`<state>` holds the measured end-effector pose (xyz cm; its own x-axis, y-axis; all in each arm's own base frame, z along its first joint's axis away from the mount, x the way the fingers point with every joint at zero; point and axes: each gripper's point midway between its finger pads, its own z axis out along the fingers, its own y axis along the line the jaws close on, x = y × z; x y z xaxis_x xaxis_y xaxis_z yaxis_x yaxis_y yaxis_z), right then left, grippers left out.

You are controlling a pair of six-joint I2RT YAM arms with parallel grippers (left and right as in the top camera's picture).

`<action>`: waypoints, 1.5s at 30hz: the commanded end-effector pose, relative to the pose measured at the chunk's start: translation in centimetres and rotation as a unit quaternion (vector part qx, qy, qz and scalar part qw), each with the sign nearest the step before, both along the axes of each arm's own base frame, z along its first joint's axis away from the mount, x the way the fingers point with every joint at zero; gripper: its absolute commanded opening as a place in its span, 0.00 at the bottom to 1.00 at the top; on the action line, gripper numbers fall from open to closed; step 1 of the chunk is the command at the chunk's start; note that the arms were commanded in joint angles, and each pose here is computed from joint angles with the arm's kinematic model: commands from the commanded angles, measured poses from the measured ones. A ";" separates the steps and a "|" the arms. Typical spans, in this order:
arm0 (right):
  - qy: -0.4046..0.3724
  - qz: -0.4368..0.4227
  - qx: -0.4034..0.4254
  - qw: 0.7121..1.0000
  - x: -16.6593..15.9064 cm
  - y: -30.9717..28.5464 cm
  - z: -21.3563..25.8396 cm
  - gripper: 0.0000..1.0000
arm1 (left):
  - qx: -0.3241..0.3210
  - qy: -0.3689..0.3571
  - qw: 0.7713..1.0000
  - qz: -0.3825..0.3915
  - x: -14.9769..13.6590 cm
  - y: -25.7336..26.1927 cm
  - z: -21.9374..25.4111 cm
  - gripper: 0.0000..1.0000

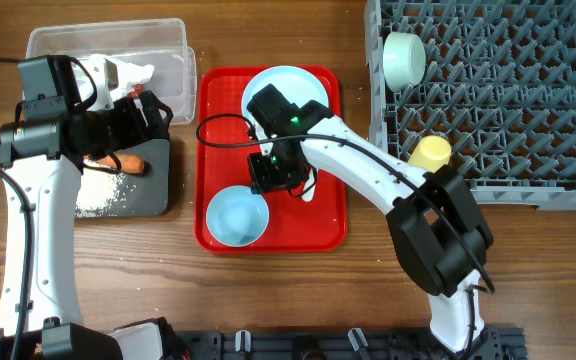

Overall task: Sort waste into correct bins and load items into the dishwasher rack
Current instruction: 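Grasp the blue bowl rim on the red tray with the right gripper, then place the blue bowl upright in the rack beside the green bowl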

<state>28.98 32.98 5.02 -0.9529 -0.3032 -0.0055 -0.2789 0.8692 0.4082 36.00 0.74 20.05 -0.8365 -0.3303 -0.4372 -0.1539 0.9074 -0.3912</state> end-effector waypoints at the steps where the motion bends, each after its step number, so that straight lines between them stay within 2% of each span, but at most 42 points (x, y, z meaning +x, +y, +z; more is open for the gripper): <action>1: 0.031 -0.010 -0.015 0.999 -0.9 -0.1 -1.9 0.38 | 0.005 -0.010 1.000 0.005 0.3 0.3 0.7 1.00; 6: 0.035 -0.004 -0.011 0.999 -1.2 0.1 -1.9 0.38 | 0.005 -0.010 1.000 0.005 0.3 0.3 0.7 1.00; 9: 0.043 0.007 -0.007 0.999 -1.9 0.6 -2.3 0.32 | 0.005 -0.010 1.000 0.005 0.3 0.3 0.7 1.00; 11: 0.043 0.006 -0.007 0.999 -1.8 0.5 -2.3 0.24 | 0.005 -0.010 1.000 0.005 0.3 0.3 0.7 1.00; 13: 0.045 0.002 -0.006 0.999 -1.7 0.4 -2.2 0.10 | 0.005 -0.010 1.000 0.005 0.3 0.3 0.7 1.00; 15: 0.046 0.001 -0.004 0.999 -1.6 0.5 -2.2 0.04 | 0.005 -0.010 1.000 0.005 0.3 0.3 0.7 1.00; 21: 0.052 -0.023 -0.003 0.998 -0.8 -0.2 -2.1 0.05 | 0.005 -0.010 1.000 0.005 0.3 0.3 0.7 1.00; 25: 0.056 -0.046 0.020 0.997 1.0 -1.0 -0.9 0.04 | 0.005 -0.010 1.000 0.005 0.3 0.3 0.7 1.00; 28: 0.012 -0.070 0.017 0.997 3.6 -3.1 1.5 0.04 | 0.005 -0.010 1.000 0.005 0.3 0.3 0.7 1.00; 33: -0.116 -0.121 0.010 0.986 8.6 -7.9 8.5 0.04 | 0.005 -0.010 1.000 0.005 0.3 0.3 0.7 1.00; 35: -0.179 -0.156 -0.009 0.971 10.1 -10.8 11.9 0.04 | 0.005 -0.010 1.000 0.005 0.3 0.3 0.7 1.00; 37: -0.251 -0.207 -0.048 0.944 11.4 -15.3 15.8 0.04 | 0.005 -0.010 1.000 0.005 0.3 0.3 0.7 1.00; 41: -0.347 -0.313 -0.165 0.869 11.8 -25.5 21.4 0.04 | 0.005 -0.010 1.000 0.005 0.3 0.3 0.7 1.00; 45: -0.384 -0.373 -0.317 0.783 10.5 -33.6 24.0 0.04 | 0.005 -0.010 1.000 0.005 0.3 0.3 0.7 1.00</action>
<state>39.98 7.01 26.94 -0.7381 0.2121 -0.6405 0.2137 0.9739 0.0762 36.00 0.74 20.05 -0.8365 -0.3303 -0.4372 -0.1539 0.9074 -0.3912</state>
